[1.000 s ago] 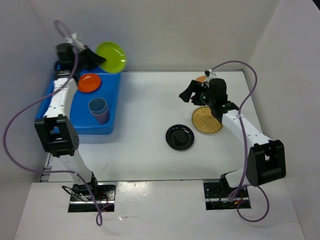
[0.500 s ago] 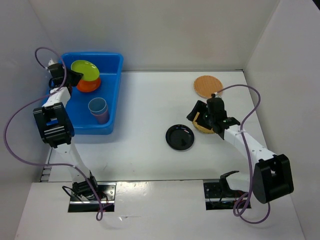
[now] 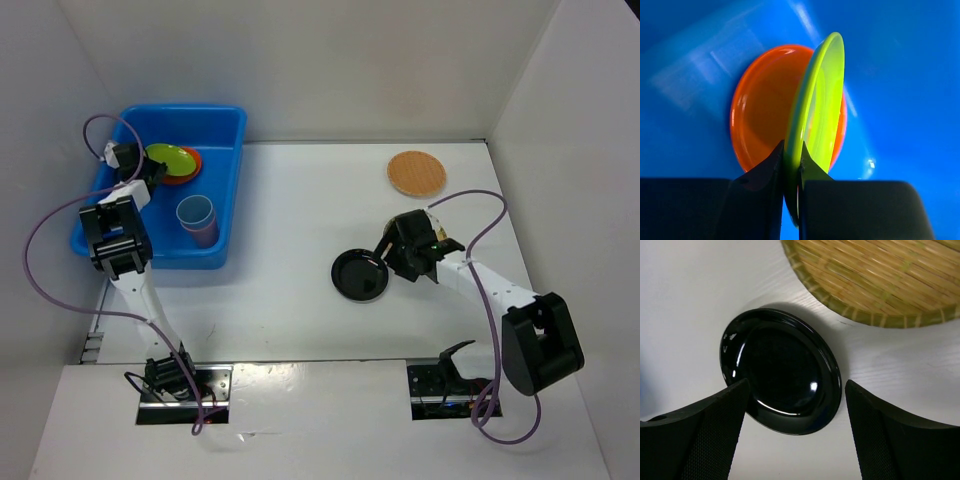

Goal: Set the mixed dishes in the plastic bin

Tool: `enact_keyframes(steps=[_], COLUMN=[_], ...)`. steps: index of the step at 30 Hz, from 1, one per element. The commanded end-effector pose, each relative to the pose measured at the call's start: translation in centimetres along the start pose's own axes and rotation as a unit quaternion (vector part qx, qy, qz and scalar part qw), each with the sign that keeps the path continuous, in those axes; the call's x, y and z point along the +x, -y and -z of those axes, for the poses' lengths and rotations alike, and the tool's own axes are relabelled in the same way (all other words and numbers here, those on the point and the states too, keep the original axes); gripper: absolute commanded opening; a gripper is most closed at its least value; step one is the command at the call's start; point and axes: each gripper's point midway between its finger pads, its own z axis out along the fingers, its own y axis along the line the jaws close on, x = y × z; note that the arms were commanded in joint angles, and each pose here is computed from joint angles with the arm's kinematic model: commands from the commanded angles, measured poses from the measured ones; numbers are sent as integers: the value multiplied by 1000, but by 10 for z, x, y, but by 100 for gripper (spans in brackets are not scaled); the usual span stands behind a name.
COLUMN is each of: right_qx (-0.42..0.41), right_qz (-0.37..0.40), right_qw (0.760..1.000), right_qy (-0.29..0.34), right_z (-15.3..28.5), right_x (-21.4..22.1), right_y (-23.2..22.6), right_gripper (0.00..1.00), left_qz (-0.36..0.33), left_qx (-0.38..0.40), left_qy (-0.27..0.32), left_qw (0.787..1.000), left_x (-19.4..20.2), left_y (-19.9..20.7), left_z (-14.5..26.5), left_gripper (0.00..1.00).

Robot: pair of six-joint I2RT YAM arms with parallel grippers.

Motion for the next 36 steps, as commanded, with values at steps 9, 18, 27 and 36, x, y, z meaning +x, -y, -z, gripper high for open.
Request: enact_keyframes(steps=[9, 18, 27, 36], right_qx=[54, 87, 73, 80], right_qz=[-54, -26, 8, 32], right_qw=[997, 996, 997, 995], right_qy=[3, -8, -36, -55], right_z=[13, 4, -16, -32], right_x=[19, 27, 38, 48], right_y=[29, 46, 36, 35], right_gripper=[81, 81, 75, 28], left_qz=[-25, -74, -133, -176], left_qx=[15, -36, 34, 242], left_qy=[-22, 31, 147, 142], left_qw=[999, 996, 979, 944], left_x=[12, -17, -86, -96], left_y=[11, 10, 84, 195], left_z=[-12, 35, 131, 255], left_gripper=[52, 99, 99, 99])
